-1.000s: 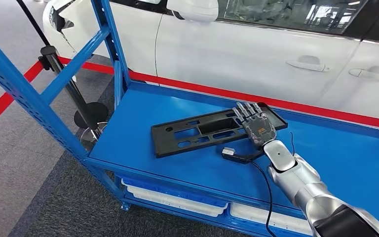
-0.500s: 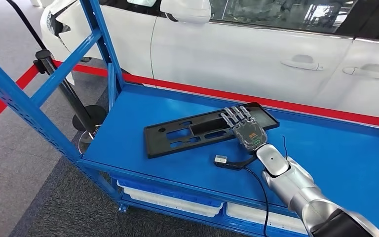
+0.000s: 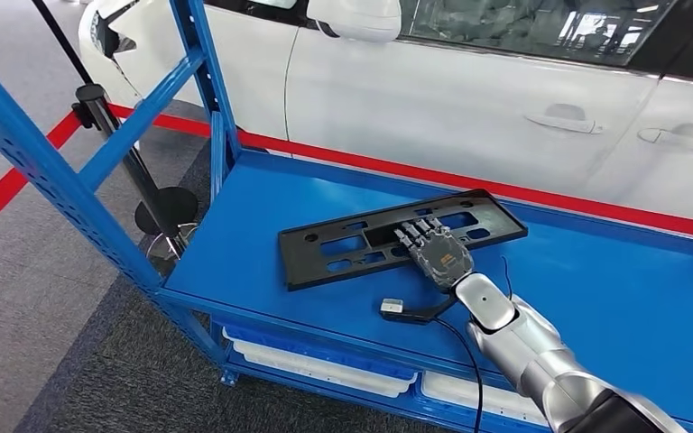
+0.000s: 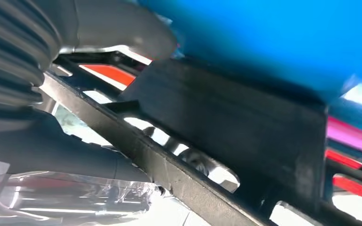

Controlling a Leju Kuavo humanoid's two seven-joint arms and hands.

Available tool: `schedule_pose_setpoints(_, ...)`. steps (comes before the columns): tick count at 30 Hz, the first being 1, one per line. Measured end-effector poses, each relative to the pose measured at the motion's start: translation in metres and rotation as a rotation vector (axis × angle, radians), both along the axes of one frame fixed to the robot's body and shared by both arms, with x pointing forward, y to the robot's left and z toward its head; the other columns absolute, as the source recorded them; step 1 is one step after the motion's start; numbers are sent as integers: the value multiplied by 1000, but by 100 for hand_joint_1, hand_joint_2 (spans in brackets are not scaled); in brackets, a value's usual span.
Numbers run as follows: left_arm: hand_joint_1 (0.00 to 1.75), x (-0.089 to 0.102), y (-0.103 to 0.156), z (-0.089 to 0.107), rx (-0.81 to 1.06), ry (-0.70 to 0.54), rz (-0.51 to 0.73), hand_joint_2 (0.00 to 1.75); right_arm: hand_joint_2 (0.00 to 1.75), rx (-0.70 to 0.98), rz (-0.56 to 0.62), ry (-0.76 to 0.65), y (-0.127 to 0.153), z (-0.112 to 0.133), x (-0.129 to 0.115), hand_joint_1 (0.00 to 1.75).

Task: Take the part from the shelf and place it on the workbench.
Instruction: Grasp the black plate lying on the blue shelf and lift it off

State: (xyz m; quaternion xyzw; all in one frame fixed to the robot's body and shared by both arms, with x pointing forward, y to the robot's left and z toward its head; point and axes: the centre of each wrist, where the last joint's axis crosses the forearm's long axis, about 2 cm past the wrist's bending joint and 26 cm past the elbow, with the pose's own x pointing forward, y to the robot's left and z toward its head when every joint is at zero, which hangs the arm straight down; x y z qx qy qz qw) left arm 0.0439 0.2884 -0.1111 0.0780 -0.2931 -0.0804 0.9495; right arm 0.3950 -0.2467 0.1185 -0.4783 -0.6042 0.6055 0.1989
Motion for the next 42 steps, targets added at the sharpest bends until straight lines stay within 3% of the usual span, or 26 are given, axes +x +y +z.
schedule_pose_setpoints(23, 0, -3, -4, 0, -8, 9, 7, 0, 175, 35, 3, 71, 13, -4, -5, 175)
schedule_pose_setpoints(28, 0, -6, -5, -1, -8, 14, 33, 0, 175, 226, 85, 152, 17, -7, -16, 175)
schedule_pose_setpoints(33, 0, -9, -12, -1, -19, 18, 70, 0, 175, 504, 232, 176, 24, 12, -29, 175)
schedule_pose_setpoints(38, 0, -15, -18, -1, -17, 20, 118, 0, 175, 881, 456, 123, 25, 46, -73, 175)
schedule_pose_setpoints(42, 0, -21, -20, -1, -15, 30, 140, 0, 175, 1063, 577, 86, 31, 65, -108, 175)
